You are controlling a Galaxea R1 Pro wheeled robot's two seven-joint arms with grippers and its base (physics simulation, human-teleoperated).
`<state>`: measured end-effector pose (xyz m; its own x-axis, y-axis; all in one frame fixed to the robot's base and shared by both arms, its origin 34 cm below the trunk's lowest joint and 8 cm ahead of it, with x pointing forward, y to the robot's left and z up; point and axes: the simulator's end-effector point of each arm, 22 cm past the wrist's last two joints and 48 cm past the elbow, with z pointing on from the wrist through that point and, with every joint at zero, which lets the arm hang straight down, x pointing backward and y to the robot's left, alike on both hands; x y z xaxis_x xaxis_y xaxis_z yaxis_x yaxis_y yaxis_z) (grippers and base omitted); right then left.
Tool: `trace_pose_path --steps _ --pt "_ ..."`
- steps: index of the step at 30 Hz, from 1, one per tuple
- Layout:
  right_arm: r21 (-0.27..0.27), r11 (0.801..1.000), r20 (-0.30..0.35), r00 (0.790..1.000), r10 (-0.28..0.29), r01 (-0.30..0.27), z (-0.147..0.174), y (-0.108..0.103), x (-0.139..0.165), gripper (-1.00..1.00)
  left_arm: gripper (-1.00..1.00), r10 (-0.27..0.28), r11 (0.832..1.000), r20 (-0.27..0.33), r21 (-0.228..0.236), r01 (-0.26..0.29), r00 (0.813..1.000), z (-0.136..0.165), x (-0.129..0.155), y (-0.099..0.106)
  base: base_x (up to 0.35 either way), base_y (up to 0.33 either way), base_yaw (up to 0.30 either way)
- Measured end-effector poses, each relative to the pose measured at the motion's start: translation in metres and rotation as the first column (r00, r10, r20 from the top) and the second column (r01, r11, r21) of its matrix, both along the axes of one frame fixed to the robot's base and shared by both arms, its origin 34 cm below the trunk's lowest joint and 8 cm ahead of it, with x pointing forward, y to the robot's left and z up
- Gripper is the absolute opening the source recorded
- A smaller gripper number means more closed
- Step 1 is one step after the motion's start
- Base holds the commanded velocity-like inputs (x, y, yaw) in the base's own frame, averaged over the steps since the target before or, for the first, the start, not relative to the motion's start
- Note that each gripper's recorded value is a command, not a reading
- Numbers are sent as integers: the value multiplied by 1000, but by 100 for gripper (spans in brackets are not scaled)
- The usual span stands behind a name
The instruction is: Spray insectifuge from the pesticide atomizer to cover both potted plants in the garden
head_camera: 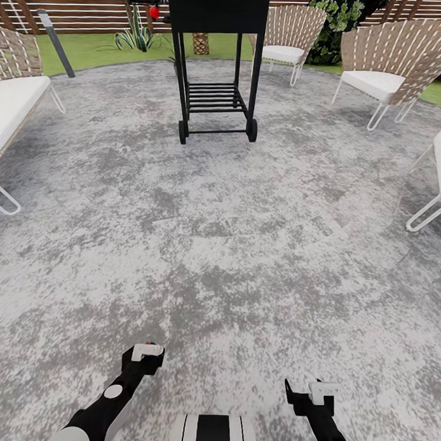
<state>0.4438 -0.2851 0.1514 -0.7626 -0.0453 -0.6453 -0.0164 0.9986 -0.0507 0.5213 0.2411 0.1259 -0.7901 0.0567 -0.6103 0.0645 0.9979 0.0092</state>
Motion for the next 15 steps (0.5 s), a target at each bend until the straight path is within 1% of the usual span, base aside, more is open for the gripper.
trace_pose_path --steps 12,13,15 --pt "0 1000 0 1000 0 0 0 0 0 100 100 0 1000 0 0 0 1000 0 0 0 10 0 0" --pt "0 1000 0 1000 0 0 0 0 0 100 -100 0 1000 0 0 0 1000 0 0 0 0 0 0" --pt "0 1000 -1 1000 1 -1 0 0 0 100 -100 0 1000 0 1 0 1000 0 0 1 0 0 0"
